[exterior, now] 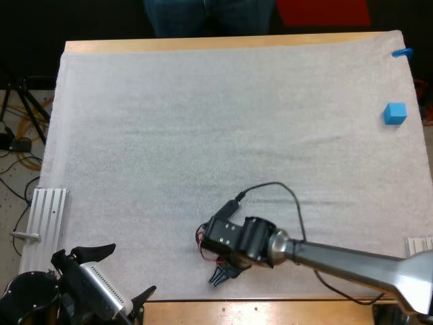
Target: Stack red cube on blue cube
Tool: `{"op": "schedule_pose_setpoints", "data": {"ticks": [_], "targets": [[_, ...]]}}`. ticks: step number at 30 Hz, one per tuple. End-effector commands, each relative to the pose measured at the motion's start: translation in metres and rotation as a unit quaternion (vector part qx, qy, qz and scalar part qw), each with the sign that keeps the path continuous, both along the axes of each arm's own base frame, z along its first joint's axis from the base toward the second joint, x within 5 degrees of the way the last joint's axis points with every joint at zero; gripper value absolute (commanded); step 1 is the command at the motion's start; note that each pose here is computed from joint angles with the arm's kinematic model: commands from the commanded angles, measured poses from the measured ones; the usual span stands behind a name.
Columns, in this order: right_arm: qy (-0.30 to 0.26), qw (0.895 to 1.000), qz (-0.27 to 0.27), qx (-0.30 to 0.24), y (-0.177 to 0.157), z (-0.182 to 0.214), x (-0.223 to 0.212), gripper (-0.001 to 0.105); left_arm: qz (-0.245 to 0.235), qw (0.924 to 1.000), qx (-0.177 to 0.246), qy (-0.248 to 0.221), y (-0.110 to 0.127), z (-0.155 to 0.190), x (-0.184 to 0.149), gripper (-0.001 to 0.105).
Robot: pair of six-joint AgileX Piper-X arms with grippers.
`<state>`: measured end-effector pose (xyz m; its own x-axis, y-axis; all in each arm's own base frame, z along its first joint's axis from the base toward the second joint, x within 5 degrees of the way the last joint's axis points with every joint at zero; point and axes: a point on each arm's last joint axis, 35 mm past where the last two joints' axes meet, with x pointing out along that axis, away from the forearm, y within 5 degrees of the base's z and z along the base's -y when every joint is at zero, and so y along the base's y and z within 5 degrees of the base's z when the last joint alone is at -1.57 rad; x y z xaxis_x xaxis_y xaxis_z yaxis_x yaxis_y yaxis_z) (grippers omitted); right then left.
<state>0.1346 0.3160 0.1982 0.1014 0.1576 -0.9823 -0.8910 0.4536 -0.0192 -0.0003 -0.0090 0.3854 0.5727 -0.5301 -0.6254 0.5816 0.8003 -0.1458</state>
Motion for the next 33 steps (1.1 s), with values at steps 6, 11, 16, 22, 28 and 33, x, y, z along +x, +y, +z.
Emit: {"op": "schedule_pose_setpoints", "data": {"ticks": [6,11,16,22,28,33], "targets": [[-0.030,0.999,-0.044,-0.003,-0.031,0.059,0.042,0.009,-0.005,1.0000,-0.002,-0.001,0.000,0.001,0.000,0.087],[-0.078,0.990,-0.113,0.002,-0.073,0.095,0.097,0.009,-0.005,1.0000,-0.002,-0.001,0.000,0.001,0.000,0.087],[-0.094,0.977,-0.192,0.001,-0.125,0.114,0.145,0.009,-0.005,1.0000,-0.003,-0.002,0.000,0.001,0.000,0.087],[-0.109,0.957,-0.269,-0.011,-0.191,0.121,0.188,0.009,-0.004,0.9998,-0.009,-0.014,-0.001,0.004,0.002,0.087],[-0.129,0.928,-0.348,-0.021,-0.245,0.114,0.225,0.009,-0.002,0.9997,-0.015,-0.020,-0.002,0.005,0.003,0.087],[-0.119,0.910,-0.398,-0.018,-0.285,0.099,0.247,0.009,-0.002,0.9997,-0.015,-0.020,-0.002,0.005,0.003,0.087]]}}
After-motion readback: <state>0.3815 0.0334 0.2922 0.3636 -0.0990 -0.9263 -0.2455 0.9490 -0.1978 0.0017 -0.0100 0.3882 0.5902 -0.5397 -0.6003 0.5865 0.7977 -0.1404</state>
